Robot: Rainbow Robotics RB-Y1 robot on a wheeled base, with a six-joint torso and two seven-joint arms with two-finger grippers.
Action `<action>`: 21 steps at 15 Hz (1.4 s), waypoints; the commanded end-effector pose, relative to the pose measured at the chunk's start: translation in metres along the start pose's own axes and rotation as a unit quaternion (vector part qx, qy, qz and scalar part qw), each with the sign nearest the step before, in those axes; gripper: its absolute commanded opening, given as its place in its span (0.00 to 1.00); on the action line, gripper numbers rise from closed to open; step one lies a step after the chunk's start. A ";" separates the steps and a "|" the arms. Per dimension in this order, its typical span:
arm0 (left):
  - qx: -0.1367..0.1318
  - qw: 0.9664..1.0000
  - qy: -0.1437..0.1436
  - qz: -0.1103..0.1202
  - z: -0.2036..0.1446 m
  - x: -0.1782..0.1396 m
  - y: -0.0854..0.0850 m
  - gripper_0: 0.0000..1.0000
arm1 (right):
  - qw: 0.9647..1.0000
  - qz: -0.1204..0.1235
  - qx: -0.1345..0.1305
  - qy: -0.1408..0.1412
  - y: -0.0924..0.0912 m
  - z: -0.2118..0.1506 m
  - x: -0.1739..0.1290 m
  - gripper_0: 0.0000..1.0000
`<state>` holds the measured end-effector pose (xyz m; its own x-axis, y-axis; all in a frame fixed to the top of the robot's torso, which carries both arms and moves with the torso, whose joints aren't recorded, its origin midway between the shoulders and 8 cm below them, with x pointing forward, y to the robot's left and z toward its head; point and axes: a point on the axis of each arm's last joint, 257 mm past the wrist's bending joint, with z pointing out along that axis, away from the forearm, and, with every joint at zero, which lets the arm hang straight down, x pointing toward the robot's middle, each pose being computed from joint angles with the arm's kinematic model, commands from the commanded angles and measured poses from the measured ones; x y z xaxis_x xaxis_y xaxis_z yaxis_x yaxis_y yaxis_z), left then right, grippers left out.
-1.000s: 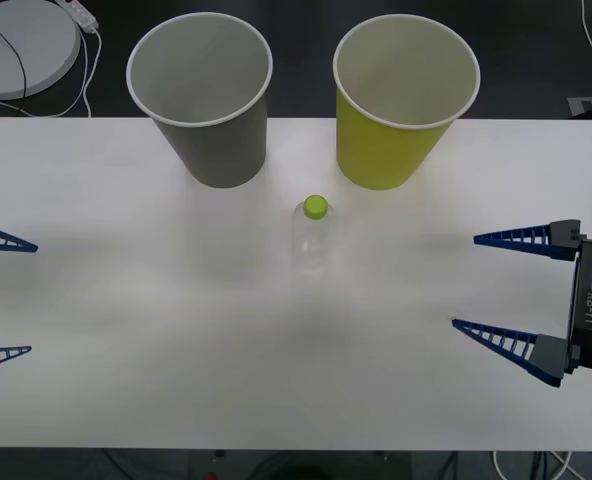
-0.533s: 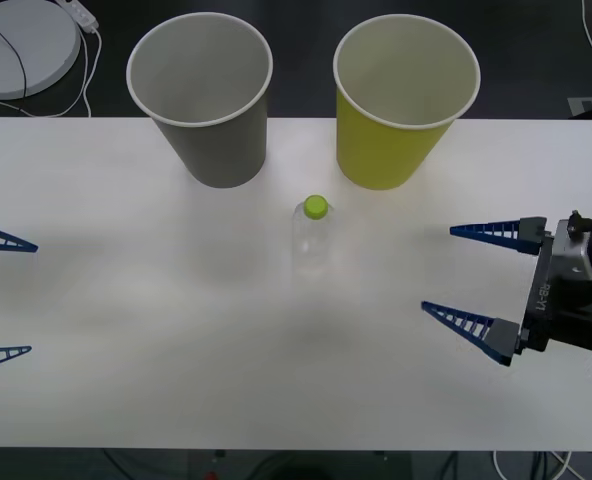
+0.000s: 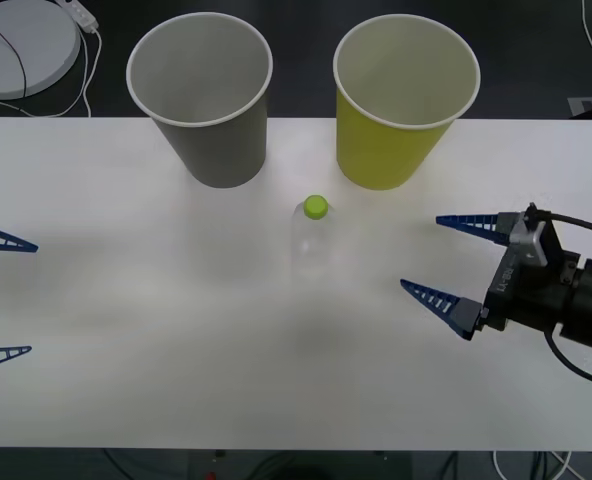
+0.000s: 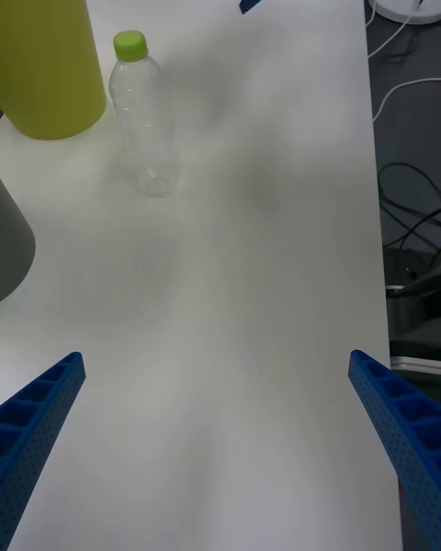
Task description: Put the can into the green bin and the plastic bottle into the gray bin
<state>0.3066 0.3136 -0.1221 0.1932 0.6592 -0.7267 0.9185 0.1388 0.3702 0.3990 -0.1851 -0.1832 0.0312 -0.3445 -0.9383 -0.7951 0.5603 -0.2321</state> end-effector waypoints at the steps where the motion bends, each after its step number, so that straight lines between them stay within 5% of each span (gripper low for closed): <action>1: 0.000 1.000 0.000 0.000 0.000 0.000 0.000 1.00 | 1.000 0.018 0.014 -0.013 0.000 0.018 0.005 1.00; 12: 0.000 1.000 0.000 0.000 0.000 0.000 0.000 1.00 | 0.999 -0.001 0.015 -0.034 0.029 0.088 0.002 1.00; 21: 0.000 1.000 0.000 0.000 0.000 0.000 0.000 1.00 | 0.999 -0.011 0.005 -0.031 0.030 0.114 0.003 1.00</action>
<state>0.3066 0.3136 -0.1221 0.1932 0.6592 -0.7267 0.9185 0.1388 0.3702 0.4424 -0.0857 -0.2204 0.0877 -0.3081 -0.9473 -0.7873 0.5612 -0.2554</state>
